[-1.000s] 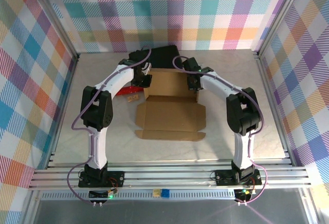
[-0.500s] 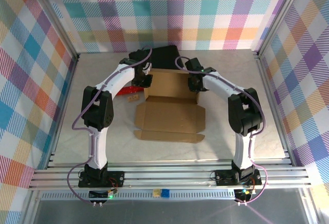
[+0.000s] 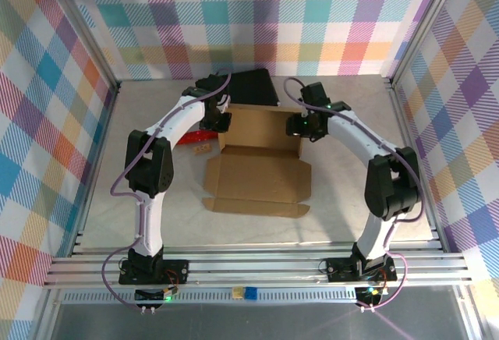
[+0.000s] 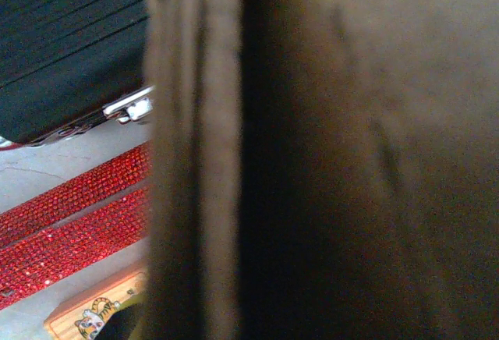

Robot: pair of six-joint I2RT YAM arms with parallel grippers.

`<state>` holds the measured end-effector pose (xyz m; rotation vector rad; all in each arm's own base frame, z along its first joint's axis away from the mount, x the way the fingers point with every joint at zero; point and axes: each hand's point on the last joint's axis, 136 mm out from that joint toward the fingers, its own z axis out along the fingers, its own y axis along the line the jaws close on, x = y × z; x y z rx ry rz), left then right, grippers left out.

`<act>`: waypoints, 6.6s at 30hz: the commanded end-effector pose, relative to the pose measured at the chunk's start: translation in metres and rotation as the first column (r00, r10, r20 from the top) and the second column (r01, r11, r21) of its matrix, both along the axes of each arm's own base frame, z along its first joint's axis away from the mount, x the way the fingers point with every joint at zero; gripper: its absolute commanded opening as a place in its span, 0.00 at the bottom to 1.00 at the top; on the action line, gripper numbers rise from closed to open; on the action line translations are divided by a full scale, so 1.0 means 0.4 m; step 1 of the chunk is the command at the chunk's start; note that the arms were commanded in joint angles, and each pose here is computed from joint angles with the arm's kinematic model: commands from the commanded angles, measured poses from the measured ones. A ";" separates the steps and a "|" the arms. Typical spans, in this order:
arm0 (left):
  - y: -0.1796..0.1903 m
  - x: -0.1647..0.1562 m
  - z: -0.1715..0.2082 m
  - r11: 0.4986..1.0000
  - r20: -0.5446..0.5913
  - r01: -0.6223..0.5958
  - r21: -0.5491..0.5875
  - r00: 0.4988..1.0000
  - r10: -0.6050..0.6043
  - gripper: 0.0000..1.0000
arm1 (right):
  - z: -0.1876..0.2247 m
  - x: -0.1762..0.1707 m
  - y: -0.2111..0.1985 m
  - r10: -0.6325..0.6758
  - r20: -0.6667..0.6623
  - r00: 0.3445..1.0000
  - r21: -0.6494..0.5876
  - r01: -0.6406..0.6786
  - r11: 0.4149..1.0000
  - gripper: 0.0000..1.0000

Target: Fold the paper box

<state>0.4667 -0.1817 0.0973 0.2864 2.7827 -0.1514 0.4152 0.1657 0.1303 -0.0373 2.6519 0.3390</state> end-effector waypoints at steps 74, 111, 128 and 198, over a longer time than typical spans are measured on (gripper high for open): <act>-0.029 0.019 -0.022 0.999 -0.037 0.035 -0.012 0.999 -0.036 0.00 | -0.163 0.035 -0.008 0.112 -0.031 0.993 -0.099 -0.115 0.988 0.00; -0.039 -0.013 0.068 0.998 0.064 -0.045 -0.051 0.997 0.049 0.41 | -0.185 0.007 -0.009 -0.043 -0.188 0.981 -0.225 -0.001 0.974 0.00; -0.016 -0.014 0.238 0.939 0.148 -0.277 -0.205 0.939 0.310 0.63 | -0.186 -0.051 -0.065 -0.102 -0.292 0.951 -0.145 0.061 0.988 0.00; -0.189 -0.404 0.019 0.694 -0.136 -0.452 -0.561 0.877 0.461 0.79 | -0.243 -0.342 -0.333 -0.589 -0.763 0.266 -0.155 0.810 0.566 0.00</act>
